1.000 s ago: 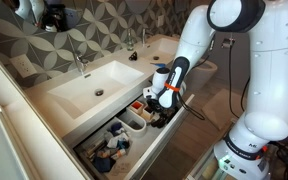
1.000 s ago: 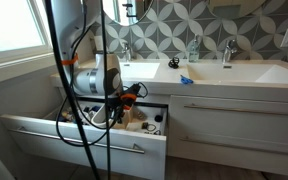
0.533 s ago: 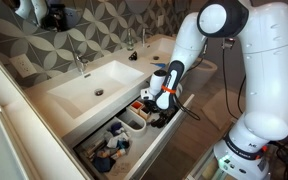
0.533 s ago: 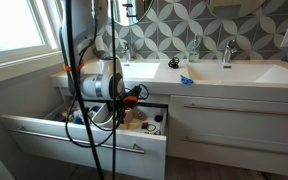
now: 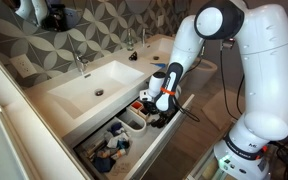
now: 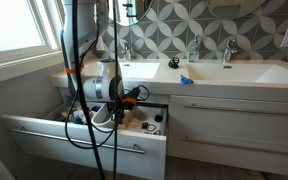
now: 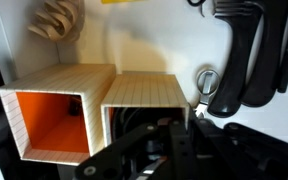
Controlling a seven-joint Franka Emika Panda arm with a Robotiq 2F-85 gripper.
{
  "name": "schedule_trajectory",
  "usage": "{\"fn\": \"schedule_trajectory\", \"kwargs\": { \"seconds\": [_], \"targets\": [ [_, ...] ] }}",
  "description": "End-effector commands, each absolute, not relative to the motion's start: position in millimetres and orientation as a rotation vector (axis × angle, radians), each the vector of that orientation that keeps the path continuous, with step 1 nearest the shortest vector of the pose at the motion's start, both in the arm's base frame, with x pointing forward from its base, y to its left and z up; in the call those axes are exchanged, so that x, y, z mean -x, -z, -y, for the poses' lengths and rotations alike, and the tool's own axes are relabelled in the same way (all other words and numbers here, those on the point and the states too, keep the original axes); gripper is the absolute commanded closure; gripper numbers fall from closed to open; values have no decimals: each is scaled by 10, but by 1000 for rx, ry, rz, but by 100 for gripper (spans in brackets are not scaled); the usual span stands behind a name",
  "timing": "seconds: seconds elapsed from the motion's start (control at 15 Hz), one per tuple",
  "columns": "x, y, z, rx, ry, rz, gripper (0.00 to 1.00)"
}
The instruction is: Pick up the orange square cup from the countertop and put it in the drawer in front of the similar cup in the drawer
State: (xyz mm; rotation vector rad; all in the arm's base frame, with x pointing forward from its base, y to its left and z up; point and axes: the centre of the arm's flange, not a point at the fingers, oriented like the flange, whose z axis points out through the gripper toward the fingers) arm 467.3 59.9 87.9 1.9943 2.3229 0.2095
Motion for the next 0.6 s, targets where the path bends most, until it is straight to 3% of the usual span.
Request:
{"fn": "schedule_trajectory", "kwargs": {
  "seconds": [0.0,0.07,0.13,0.53],
  "targets": [
    [-4775,-813,-611,-1966,-244,-2296,98],
    [-4775,-820,-610,-1967,-253,-2287,69],
    [-4776,-832,-608,-1961,-260,-2279,68],
    [-4764,-948,-612,-1926,-281,-2233,27]
  ]
}}
